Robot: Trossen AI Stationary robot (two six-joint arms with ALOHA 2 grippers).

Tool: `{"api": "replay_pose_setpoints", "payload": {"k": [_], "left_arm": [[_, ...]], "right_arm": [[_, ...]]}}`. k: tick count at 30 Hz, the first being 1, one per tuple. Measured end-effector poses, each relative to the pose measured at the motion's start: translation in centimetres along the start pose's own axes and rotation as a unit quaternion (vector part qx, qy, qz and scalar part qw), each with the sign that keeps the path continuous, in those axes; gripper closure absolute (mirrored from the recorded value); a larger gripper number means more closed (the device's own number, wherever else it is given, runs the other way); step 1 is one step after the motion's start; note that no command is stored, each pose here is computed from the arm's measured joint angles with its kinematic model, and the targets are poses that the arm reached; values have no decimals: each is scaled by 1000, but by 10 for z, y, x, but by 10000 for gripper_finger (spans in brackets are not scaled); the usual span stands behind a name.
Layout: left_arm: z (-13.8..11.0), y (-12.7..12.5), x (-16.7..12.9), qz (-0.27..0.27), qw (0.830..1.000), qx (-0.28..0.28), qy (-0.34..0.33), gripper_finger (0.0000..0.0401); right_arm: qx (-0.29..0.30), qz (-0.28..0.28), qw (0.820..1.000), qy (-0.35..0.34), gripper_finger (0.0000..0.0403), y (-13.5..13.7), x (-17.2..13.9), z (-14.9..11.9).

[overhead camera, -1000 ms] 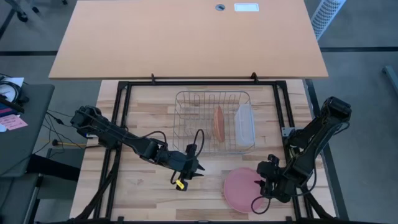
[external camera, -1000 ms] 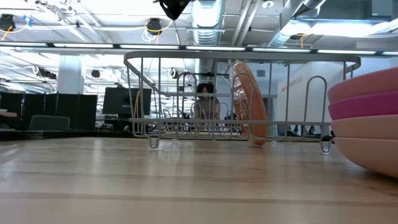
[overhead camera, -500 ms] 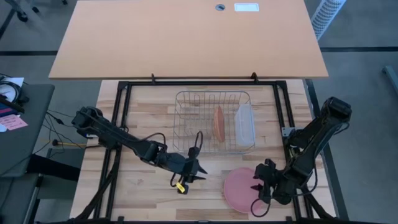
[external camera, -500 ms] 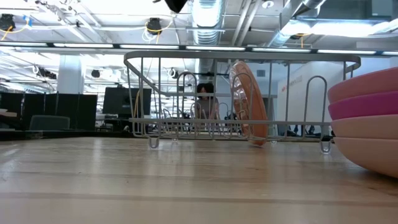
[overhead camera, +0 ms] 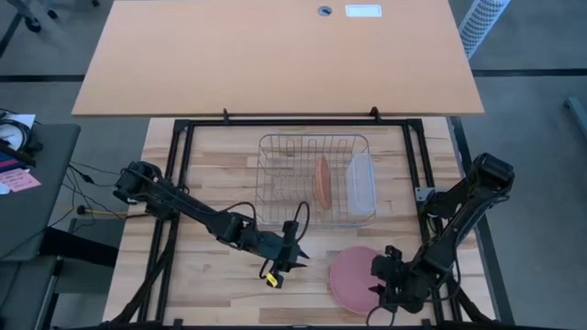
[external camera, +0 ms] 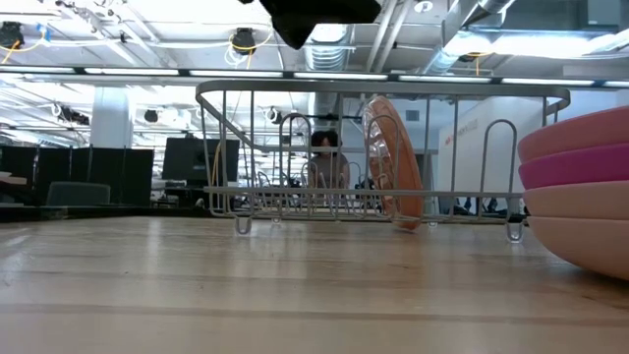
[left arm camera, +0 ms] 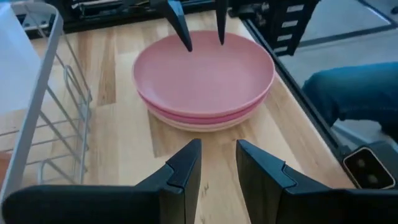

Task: Sort dishes
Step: Put the light pink plate in the dish rack

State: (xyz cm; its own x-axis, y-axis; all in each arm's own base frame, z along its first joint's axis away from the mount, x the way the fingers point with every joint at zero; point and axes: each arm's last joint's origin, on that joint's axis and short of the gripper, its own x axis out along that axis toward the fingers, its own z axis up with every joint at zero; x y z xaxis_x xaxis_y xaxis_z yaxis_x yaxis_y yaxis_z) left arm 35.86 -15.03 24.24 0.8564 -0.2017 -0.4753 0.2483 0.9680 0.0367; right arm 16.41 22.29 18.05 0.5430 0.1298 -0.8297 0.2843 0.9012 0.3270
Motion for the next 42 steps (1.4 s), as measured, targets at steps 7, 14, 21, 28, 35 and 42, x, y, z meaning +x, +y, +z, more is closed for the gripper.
{"api": "replay_pose_setpoints", "payload": {"k": [7, 14, 21, 28, 35, 42], "left_arm": [[2, 2, 6, -18, 1000, -2, -23, 305], [-10, 2, 30, -33, 999, 16, -31, 305], [-2, 1, 28, -37, 998, 20, -48, 305], [-1, 2, 28, -40, 998, 16, -51, 305], [-3, 3, 29, -39, 998, 11, -42, 305], [-4, 3, 29, -39, 998, 8, -38, 305]], "right_arm": [[-24, -44, 998, 38, 171, -9, 1, -7], [-37, -58, 996, 48, 171, -10, 6, -14], [-10, -68, 996, 49, 171, -14, 0, -12], [3, -139, 989, 57, 171, -20, -17, 4], [-40, -183, 980, 67, 174, -30, -12, 3], [-49, -191, 979, 49, 228, -37, -7, 0]]}}
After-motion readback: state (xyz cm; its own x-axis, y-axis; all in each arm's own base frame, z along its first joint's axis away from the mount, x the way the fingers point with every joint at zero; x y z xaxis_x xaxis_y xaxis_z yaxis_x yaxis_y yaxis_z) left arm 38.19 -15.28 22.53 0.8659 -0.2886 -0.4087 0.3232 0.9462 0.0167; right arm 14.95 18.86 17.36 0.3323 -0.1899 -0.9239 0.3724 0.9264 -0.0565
